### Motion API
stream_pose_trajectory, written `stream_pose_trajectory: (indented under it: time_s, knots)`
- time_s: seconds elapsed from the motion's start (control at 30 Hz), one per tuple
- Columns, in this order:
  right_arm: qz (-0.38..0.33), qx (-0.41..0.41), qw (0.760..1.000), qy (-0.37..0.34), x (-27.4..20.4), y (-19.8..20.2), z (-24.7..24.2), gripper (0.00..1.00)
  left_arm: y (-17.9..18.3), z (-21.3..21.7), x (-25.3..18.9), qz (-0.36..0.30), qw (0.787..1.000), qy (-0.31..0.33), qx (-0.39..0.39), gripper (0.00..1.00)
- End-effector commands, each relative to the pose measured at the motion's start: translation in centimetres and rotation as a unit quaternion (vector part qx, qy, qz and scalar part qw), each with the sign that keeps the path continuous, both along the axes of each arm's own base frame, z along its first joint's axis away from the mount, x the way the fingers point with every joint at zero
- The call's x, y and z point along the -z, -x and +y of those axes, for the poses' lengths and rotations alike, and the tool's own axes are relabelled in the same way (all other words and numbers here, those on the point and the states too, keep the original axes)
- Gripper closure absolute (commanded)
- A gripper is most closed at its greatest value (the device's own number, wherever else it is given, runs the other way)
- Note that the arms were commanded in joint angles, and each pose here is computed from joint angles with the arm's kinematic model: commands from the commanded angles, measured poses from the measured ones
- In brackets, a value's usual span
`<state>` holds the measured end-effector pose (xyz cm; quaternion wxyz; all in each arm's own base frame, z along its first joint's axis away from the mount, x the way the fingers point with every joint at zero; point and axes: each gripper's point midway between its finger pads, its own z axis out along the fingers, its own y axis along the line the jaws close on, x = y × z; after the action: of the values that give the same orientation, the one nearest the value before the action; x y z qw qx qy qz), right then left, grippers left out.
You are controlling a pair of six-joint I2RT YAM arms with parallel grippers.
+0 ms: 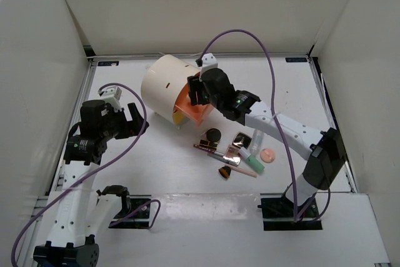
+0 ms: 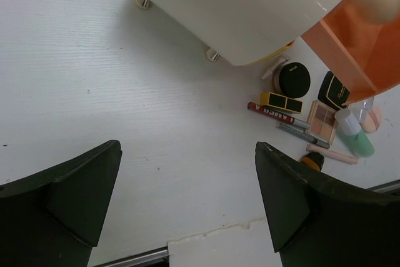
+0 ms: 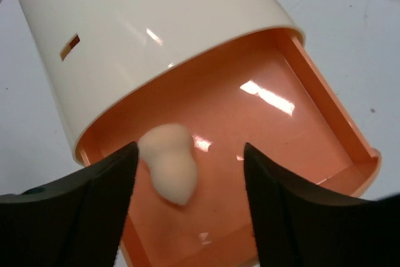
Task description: Organize the makeup
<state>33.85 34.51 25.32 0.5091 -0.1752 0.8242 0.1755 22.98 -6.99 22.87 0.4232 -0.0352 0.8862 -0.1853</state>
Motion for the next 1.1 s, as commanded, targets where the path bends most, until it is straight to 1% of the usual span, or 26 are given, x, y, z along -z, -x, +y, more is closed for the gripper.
stream_pose_trajectory:
  time_s: [0.0, 0.03, 0.1, 0.17, 0.23, 0.3, 0.33, 0.37, 0.43, 0.47, 0.53, 0.57, 0.63, 0.67, 0.7, 0.73, 0.8, 0.87, 0.9, 0.93, 0.97, 1.0, 1.07]
  knots:
    - [-0.035, -0.02, 0.998, -0.042, -5.2, 0.2, 0.3, 0.25, 0.1, 0.1, -0.1, -0.005, 1.0, -0.007, 0.005, 0.02]
    - [-0.038, -0.027, 0.998, -0.045, -5.7, 0.4, 0.4, 0.19, 0.1, 0.2, -0.1, -0.005, 1.0, -0.011, 0.004, 0.02]
    - [-0.04, -0.051, 0.997, -0.052, -6.9, 1.3, 0.4, 0.01, 0.1, 0.2, -0.2, -0.005, 1.0, -0.011, 0.004, 0.02]
    - [-0.046, -0.074, 0.995, -0.049, -7.7, 2.7, 0.5, 0.01, 0.1, 0.1, -0.3, -0.005, 1.0, -0.01, 0.006, 0.02]
    - [-0.065, -0.081, 0.994, -0.041, -8.8, 4.5, -0.2, 0.01, -0.1, 0.0, -0.4, -0.007, 1.0, -0.01, 0.011, 0.02]
    - [-0.072, -0.094, 0.993, -0.03, -9.1, 7.0, -1.1, 0.01, -0.2, -0.1, -0.4, -0.007, 1.0, -0.012, 0.016, 0.02]
    - [-0.068, -0.102, 0.992, -0.027, -8.8, 7.8, -1.3, 0.01, -0.3, 0.0, -0.4, -0.006, 1.0, -0.016, 0.015, 0.02]
    - [-0.055, -0.116, 0.992, -0.015, -8.2, 9.5, -2.3, 0.01, -0.3, 0.0, -0.3, -0.003, 1.0, -0.017, 0.017, 0.02]
    - [-0.022, -0.119, 0.993, -0.01, -6.5, 11.3, -3.3, 0.01, -0.2, 0.0, -0.4, -0.002, 1.0, -0.018, 0.017, 0.02]
    - [0.006, -0.122, 0.992, 0.011, -4.3, 13.1, -4.7, 0.01, -0.2, 0.0, -0.5, -0.005, 1.0, -0.018, 0.016, 0.02]
    - [0.056, -0.106, 0.993, 0.018, -1.6, 14.8, -6.0, 0.02, 0.1, -0.2, -0.2, 0.002, 1.0, -0.011, 0.022, 0.02]
    - [0.091, -0.097, 0.99, 0.049, 1.2, 16.1, -7.5, 0.02, 0.1, -0.4, -0.1, 0.006, 1.0, -0.008, 0.024, 0.02]
    - [0.14, -0.071, 0.986, 0.055, 4.0, 18.1, -8.1, 0.03, 0.5, -0.3, 0.3, 0.016, 1.0, -0.007, 0.02, 0.02]
    - [0.16, -0.058, 0.983, 0.069, 5.5, 19.0, -8.8, 0.04, 0.6, -0.2, 0.5, 0.019, 1.0, -0.009, 0.017, 0.02]
    - [0.183, -0.033, 0.98, 0.075, 7.6, 20.1, -9.3, 0.04, 0.7, -0.1, 0.6, 0.022, 1.0, -0.01, 0.014, 0.02]
    - [0.192, -0.018, 0.979, 0.072, 8.5, 20.6, -9.4, 0.06, 0.9, 0.1, 0.9, 0.027, 0.999, -0.013, 0.011, 0.02]
    - [0.23, 0.036, 0.97, 0.068, 11.6, 21.6, -10.4, 0.14, 1.1, 0.1, 0.9, 0.025, 1.0, -0.01, 0.01, 0.02]
    - [0.245, 0.053, 0.967, 0.042, 13.3, 22.0, -10.0, 0.18, 1.2, -0.1, 1.0, 0.029, 0.999, -0.006, 0.014, 0.02]
    - [0.26, 0.065, 0.962, 0.046, 15.5, 22.5, -10.7, 0.22, 1.5, -0.2, 1.0, 0.03, 0.999, -0.003, 0.015, 0.02]
    - [0.259, 0.065, 0.963, 0.029, 16.0, 22.4, -10.0, 0.23, 1.5, -0.3, 1.0, 0.03, 0.999, -0.002, 0.014, 0.02]
    - [0.266, 0.083, 0.96, 0.019, 16.7, 22.4, -10.2, 0.23, 1.6, -0.4, 0.9, 0.031, 0.999, 0.003, 0.018, 0.02]
    - [0.267, 0.094, 0.959, 0.025, 18.0, 22.5, -10.8, 0.23, 1.7, -0.5, 1.1, 0.036, 0.999, 0.003, 0.018, 0.02]
    - [0.263, 0.116, 0.958, 0.017, 19.0, 22.1, -11.0, 0.21, 2.1, -0.6, 1.0, 0.038, 0.999, 0.005, 0.024, 0.02]
